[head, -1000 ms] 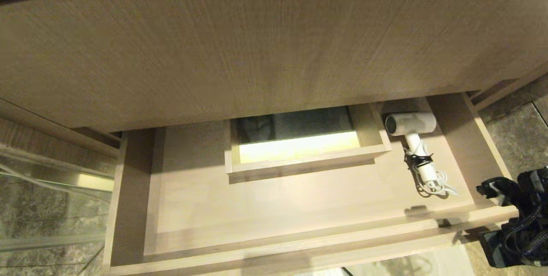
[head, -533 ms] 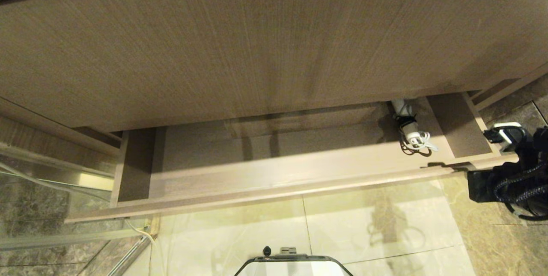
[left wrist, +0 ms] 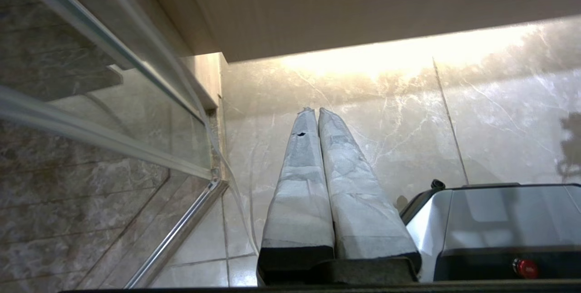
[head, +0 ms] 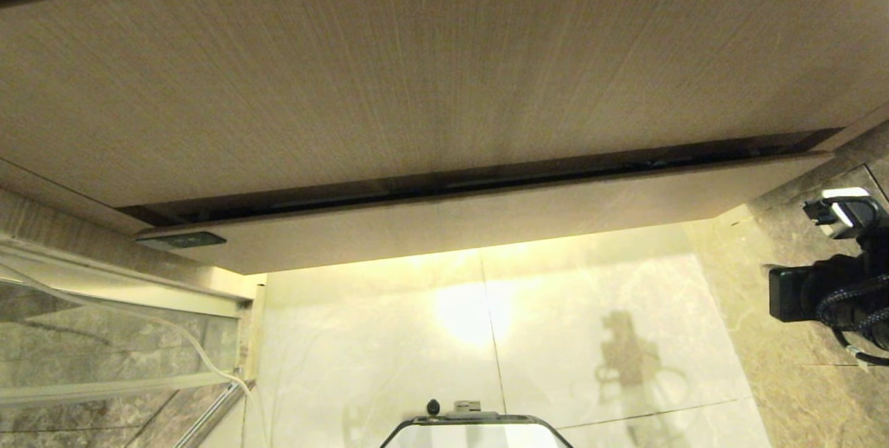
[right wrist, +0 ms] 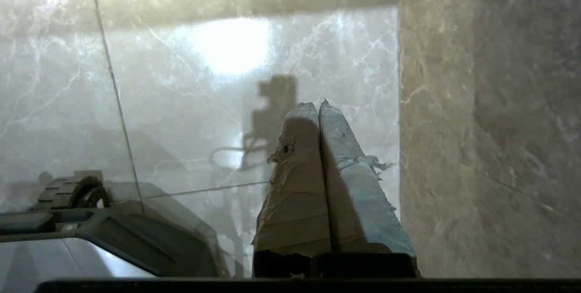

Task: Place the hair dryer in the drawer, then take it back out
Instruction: Close the drawer, then pull open the drawer

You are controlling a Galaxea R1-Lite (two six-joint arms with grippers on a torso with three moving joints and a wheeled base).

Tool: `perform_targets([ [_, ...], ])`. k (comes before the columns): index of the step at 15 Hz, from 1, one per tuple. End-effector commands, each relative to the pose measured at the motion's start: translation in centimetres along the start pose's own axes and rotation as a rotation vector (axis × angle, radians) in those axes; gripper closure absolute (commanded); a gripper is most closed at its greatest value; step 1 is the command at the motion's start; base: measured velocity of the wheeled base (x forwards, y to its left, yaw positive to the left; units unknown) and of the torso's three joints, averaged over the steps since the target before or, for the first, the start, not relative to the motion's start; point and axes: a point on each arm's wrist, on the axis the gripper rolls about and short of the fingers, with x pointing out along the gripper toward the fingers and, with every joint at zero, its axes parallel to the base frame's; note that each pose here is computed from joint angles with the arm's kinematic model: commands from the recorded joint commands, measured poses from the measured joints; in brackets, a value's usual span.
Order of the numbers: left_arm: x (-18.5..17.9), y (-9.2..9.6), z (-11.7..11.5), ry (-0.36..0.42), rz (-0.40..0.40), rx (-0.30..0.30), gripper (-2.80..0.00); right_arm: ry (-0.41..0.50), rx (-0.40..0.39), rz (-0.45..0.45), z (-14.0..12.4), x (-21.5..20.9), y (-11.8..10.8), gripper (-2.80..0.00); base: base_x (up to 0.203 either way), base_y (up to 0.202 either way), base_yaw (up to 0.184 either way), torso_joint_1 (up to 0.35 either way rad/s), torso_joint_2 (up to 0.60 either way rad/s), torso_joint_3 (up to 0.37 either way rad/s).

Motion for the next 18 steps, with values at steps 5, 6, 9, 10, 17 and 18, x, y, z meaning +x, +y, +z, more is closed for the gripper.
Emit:
perform_targets([
  [5, 0.0, 0.0, 0.0, 0.001, 0.000, 0.000, 0.00, -0.064, 0.001, 0.010, -0.4, -3.1, -0.1, 0.00, 0.000, 0.000, 0.000, 0.000, 0.00, 0.000],
  [6, 0.0, 0.0, 0.0, 0.000, 0.001, 0.000, 0.00, -0.071, -0.001, 0.017, -0.5, -3.7, -0.1, 0.00, 0.000, 0.000, 0.000, 0.000, 0.00, 0.000],
  [9, 0.0, 0.0, 0.0, 0.001, 0.001, 0.000, 0.00, -0.050, -0.019, 0.041, -1.8, -5.5, 0.0, 0.00, 0.000, 0.000, 0.000, 0.000, 0.00, 0.000],
  [10, 0.0, 0.0, 0.0, 0.001, 0.001, 0.000, 0.00, -0.066, -0.017, 0.043, -2.1, -6.4, -0.1, 0.00, 0.000, 0.000, 0.000, 0.000, 0.00, 0.000],
  [17, 0.0, 0.0, 0.0, 0.001, 0.001, 0.000, 0.00, -0.300, 0.026, 0.070, -6.6, -14.1, -1.2, 0.00, 0.000, 0.000, 0.000, 0.000, 0.00, 0.000],
  [18, 0.0, 0.0, 0.0, 0.001, 0.000, 0.000, 0.00, -0.356, 0.033, 0.067, -7.8, -15.6, -1.4, 0.00, 0.000, 0.000, 0.000, 0.000, 0.00, 0.000],
])
